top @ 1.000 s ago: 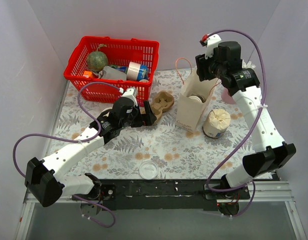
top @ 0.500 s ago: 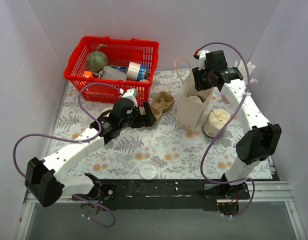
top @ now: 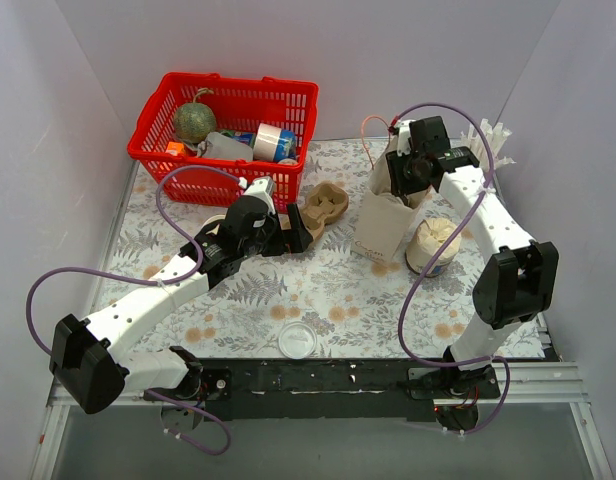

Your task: Pack the takeout coffee

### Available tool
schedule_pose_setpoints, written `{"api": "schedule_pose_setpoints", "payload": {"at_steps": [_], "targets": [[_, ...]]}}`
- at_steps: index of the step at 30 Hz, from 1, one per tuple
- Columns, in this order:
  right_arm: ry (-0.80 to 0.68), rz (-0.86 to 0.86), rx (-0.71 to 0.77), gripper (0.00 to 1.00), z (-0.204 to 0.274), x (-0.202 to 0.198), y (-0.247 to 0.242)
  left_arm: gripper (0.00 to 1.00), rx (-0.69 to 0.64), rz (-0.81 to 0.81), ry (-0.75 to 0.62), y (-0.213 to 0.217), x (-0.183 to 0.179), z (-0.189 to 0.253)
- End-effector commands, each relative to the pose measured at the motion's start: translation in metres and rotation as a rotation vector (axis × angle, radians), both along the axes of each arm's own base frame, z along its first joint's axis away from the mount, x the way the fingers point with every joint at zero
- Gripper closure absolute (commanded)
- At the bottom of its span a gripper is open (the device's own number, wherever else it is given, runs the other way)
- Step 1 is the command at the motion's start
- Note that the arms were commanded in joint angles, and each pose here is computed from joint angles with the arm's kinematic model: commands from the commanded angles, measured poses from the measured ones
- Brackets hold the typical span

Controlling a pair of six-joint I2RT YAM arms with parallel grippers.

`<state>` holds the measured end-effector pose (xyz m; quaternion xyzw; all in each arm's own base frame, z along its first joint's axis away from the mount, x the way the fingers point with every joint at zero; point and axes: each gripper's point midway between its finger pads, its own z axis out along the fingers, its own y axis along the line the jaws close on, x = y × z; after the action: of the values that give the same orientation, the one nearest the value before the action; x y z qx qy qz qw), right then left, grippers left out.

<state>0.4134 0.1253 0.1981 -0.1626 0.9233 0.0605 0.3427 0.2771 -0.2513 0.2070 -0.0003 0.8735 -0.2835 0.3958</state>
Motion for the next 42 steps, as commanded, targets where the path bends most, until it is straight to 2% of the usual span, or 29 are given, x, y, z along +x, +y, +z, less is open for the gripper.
{"api": "schedule_pose_setpoints", "payload": {"at_steps": [1, 8, 18, 19, 21, 23, 26, 34, 42], "targets": [[-0.050, -0.016, 0.038, 0.55, 0.011, 0.005, 0.000, 0.02, -0.010, 0.004, -0.012, 0.003, -0.001, 0.004], [-0.048, -0.022, 0.039, 0.56, 0.008, 0.005, -0.002, 0.02, -0.012, 0.005, -0.013, 0.001, 0.001, 0.006], [-0.115, 0.001, 0.076, 0.55, 0.042, 0.005, 0.003, 0.02, -0.014, 0.003, -0.011, 0.000, 0.002, 0.006], [-0.112, 0.018, 0.073, 0.54, 0.041, 0.003, 0.004, 0.02, -0.015, 0.000, -0.009, 0.000, 0.001, 0.006], [-0.100, 0.058, 0.059, 0.44, 0.035, -0.002, 0.005, 0.02, -0.014, 0.000, -0.007, -0.001, 0.001, 0.005], [-0.111, 0.113, 0.040, 0.41, 0.030, -0.003, 0.006, 0.02, -0.018, 0.002, -0.012, -0.002, 0.003, 0.006], [-0.113, 0.171, 0.017, 0.38, 0.017, -0.003, 0.008, 0.02, -0.039, -0.004, -0.026, -0.008, 0.008, 0.015], [-0.083, 0.188, -0.028, 0.33, -0.004, 0.000, 0.003, 0.02, -0.087, 0.018, -0.087, -0.027, 0.036, 0.048], [-0.097, 0.191, -0.071, 0.31, -0.009, 0.005, -0.002, 0.02, -0.201, 0.011, -0.191, -0.068, 0.081, 0.107]]}}
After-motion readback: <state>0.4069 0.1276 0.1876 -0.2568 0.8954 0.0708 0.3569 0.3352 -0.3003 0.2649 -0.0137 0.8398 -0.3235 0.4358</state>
